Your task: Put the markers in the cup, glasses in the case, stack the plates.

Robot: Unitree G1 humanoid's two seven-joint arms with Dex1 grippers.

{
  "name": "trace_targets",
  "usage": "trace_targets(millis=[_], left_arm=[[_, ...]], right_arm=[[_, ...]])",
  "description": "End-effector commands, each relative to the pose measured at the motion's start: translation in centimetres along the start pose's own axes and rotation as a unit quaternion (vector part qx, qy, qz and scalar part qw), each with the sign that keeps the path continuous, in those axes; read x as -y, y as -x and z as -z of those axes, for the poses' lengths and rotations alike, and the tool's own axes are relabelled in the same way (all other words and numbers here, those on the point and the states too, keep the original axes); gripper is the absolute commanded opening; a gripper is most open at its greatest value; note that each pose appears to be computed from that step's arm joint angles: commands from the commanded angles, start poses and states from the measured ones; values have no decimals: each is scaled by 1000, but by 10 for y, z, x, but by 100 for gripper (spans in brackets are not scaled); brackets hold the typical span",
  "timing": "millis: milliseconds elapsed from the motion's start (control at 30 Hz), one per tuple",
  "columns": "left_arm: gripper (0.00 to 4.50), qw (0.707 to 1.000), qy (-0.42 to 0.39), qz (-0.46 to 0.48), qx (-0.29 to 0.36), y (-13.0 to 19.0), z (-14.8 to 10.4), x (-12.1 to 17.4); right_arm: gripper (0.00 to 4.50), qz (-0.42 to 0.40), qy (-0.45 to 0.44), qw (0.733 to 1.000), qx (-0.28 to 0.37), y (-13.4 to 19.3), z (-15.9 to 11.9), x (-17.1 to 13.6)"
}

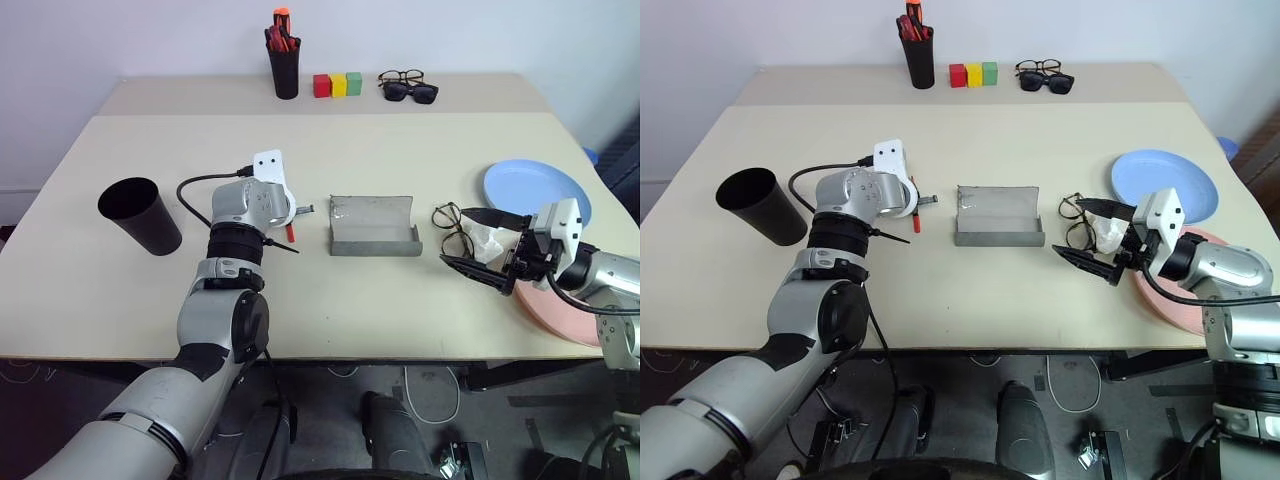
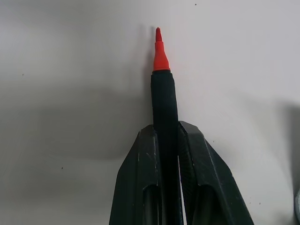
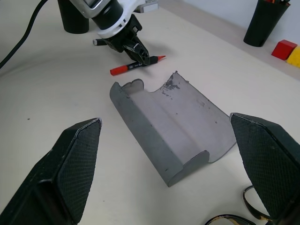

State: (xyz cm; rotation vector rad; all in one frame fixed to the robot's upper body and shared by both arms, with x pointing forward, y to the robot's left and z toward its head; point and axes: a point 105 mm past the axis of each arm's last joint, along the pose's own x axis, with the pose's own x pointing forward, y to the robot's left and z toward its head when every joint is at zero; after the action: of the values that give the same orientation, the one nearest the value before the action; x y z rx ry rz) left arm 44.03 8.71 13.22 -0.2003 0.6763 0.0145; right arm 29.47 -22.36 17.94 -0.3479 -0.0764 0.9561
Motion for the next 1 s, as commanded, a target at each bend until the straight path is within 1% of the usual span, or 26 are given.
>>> trace_targets(millis=[33, 133, 167, 200, 233, 267, 300, 333, 367, 400, 433, 467, 500, 533, 600, 633, 667, 833, 1000], left_arm=[[1, 1000, 5, 7, 21, 3, -6, -1], [1, 995, -12, 62, 73, 15, -20, 15], [1, 991, -33, 77, 101, 24, -27, 21], [1, 983, -68, 72, 155, 36, -40, 21], [1, 970, -80, 90, 209, 54, -51, 24], [1, 956, -97, 97, 258, 71, -60, 23], [1, 934, -115, 85, 329, 91, -73, 16], [1, 916, -128, 78, 371, 104, -79, 12], [1, 893, -140, 45, 426, 121, -87, -1], [1, 876, -146, 24, 459, 132, -90, -9], [1, 848, -146, -12, 509, 151, -96, -25], [1, 823, -148, -44, 547, 166, -100, -38], [1, 807, -150, -62, 568, 175, -101, -46], [1, 795, -155, -77, 581, 181, -100, -53], [1, 763, -183, -155, 601, 194, -93, -86], [1, 746, -195, -191, 607, 201, -89, -99], [1, 735, -201, -216, 610, 206, -85, -109], [1, 725, -181, -293, 597, 205, -75, -141], [1, 730, -174, -309, 585, 190, -74, -150]], right_arm=[[450, 9, 21, 1000, 14, 3, -12, 4], [450, 9, 22, 1000, 15, 0, -13, 6], [450, 10, 22, 1000, 17, 0, -13, 8], [450, 9, 23, 1000, 18, -1, -14, 9], [450, 10, 23, 999, 23, -3, -15, 11], [450, 9, 23, 999, 27, -5, -16, 13], [450, 8, 23, 999, 31, -7, -17, 14], [450, 7, 22, 999, 34, -9, -18, 15], [450, 4, 21, 999, 38, -11, -18, 15], [450, 2, 19, 999, 41, -13, -19, 16], [450, -2, 19, 999, 43, -16, -18, 16], [450, -6, 18, 999, 43, -18, -18, 16], [450, -9, 18, 999, 44, -19, -17, 17], [450, -10, 17, 999, 44, -20, -17, 17], [450, -22, 13, 999, 47, -27, -14, 17], [450, -28, 10, 998, 49, -31, -14, 18], [450, -34, 8, 998, 50, -34, -13, 18], [450, -50, 4, 997, 56, -45, -12, 20], [450, -57, 6, 996, 61, -52, -13, 23]])
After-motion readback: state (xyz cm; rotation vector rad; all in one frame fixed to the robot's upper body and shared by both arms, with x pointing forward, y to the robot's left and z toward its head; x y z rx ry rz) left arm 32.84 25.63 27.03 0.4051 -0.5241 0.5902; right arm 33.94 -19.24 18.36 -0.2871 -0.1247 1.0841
